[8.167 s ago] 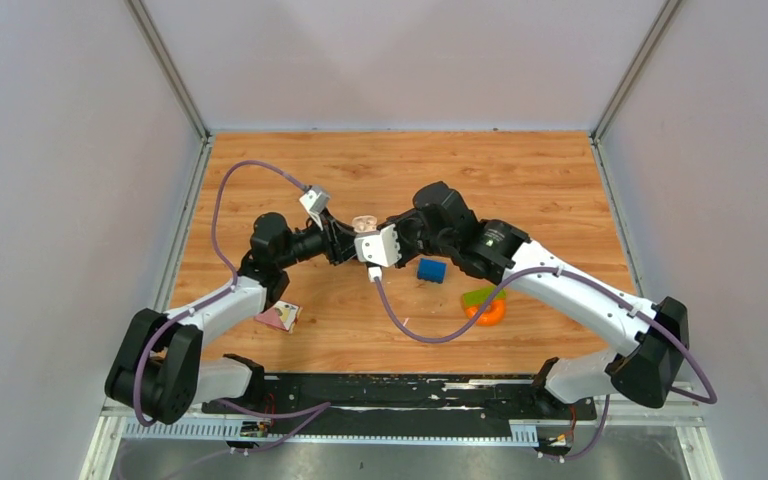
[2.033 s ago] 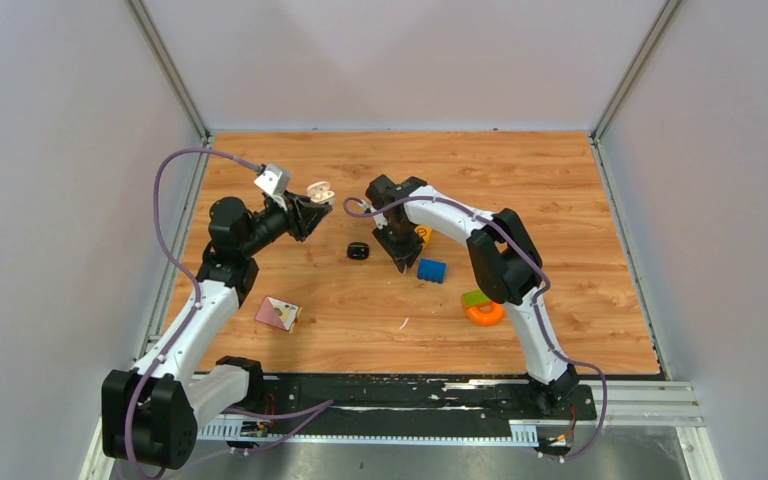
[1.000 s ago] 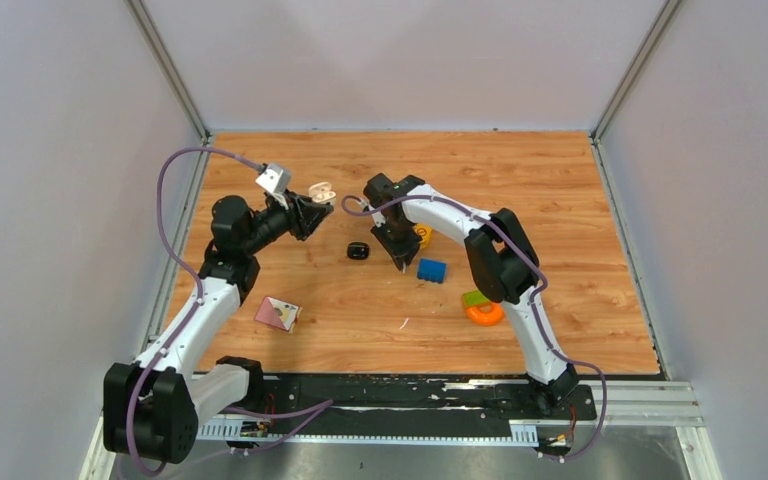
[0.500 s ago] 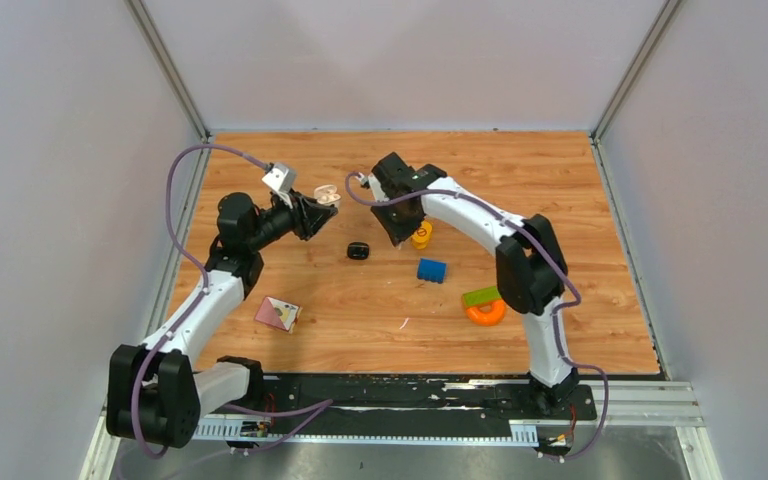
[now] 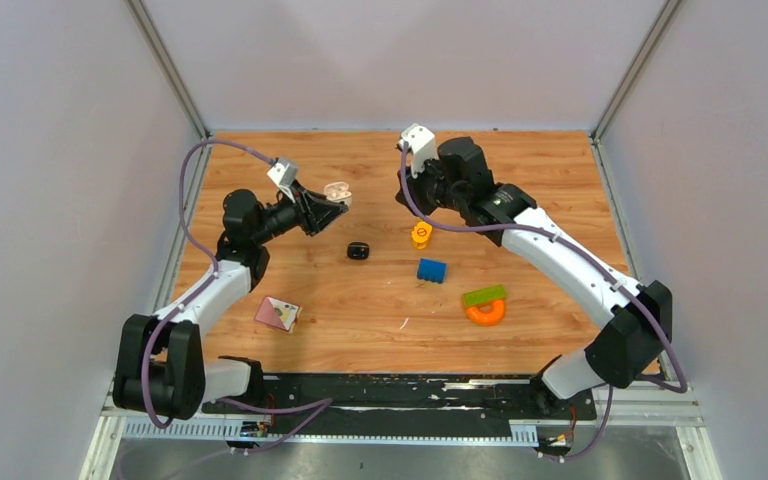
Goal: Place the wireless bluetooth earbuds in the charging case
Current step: Insert the right earbud into the right side groove of the charging case.
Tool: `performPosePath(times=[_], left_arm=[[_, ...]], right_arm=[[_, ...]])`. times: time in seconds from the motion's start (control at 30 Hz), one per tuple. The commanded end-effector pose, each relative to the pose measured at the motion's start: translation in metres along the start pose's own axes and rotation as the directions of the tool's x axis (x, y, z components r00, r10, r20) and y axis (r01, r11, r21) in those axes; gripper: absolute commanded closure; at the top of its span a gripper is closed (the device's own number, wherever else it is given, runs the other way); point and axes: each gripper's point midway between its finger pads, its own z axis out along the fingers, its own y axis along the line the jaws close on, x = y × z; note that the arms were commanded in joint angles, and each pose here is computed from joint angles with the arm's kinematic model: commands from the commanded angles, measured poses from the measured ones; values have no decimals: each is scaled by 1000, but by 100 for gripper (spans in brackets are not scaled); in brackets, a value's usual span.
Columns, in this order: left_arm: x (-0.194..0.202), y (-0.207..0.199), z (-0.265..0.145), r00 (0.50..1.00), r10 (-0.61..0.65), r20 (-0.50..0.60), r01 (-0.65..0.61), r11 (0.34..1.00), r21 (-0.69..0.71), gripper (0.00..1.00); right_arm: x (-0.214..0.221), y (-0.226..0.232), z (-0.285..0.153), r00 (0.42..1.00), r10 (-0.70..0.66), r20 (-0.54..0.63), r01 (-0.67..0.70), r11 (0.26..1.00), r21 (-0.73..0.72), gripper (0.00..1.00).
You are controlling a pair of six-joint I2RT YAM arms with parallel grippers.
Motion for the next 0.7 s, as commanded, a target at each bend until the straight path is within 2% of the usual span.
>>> performPosePath(times=[0.0,0.2,0.43,0.67], left_arm=[[-28,-32,9,998,28,62,-37,987,157,99],[-39,-53,17,998,14,64,-28,972,234,98],[-52,-63,19,996,20,84,-41,966,257,98],[-55,-69,17,995,32,94,-57,960,273,98]], right_arm=[[-89,12,-14,924,-95,370,111,994,-21,97],[-126,29,-26,847,-162,506,207,978,-33,97],[-132,57,-33,786,-262,560,346,937,-47,96],[-129,65,-30,792,-261,551,360,930,-77,96]])
